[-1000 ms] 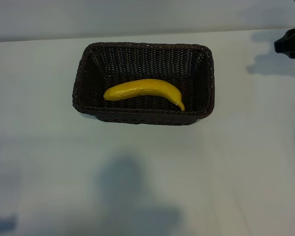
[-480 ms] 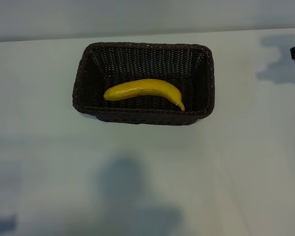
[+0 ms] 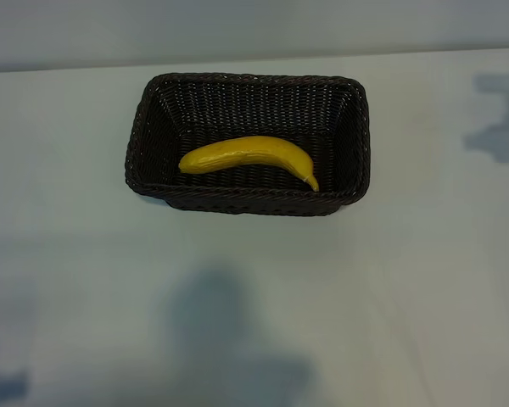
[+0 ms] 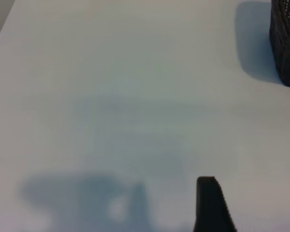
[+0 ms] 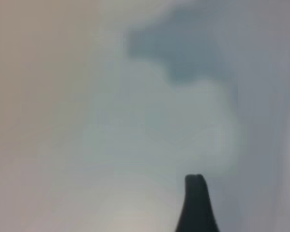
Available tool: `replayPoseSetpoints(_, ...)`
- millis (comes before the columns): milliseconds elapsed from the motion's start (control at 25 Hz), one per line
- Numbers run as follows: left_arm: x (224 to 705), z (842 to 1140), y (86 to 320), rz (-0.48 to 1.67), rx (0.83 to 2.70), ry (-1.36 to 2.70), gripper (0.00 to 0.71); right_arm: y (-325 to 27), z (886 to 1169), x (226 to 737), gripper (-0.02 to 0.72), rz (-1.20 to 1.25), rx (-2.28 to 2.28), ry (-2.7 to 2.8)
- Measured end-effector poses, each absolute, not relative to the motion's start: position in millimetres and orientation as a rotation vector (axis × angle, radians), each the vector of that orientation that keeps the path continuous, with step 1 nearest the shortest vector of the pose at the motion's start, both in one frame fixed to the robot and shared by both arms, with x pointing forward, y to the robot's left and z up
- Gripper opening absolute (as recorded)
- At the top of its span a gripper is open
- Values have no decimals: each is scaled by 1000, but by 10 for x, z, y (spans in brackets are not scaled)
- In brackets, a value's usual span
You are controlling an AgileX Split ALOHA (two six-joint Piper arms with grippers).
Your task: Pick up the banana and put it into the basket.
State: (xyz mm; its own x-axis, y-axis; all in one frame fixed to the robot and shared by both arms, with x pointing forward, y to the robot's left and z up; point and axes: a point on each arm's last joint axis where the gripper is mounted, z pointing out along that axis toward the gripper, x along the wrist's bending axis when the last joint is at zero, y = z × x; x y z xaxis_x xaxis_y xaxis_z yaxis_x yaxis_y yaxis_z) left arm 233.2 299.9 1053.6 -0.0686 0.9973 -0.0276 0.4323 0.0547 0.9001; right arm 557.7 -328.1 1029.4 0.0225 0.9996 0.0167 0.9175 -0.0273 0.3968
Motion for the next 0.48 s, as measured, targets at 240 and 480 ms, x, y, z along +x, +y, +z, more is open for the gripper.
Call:
replayPoseSetpoints(240,2332,10536,2999,976,1468,1600,448,-3267,10534,5394,520,430,2021,1961)
replayPoseSetpoints(480,2332,10536,2999,976,1468,1600,448,-3233,10859,5061,520,494,1968,1910)
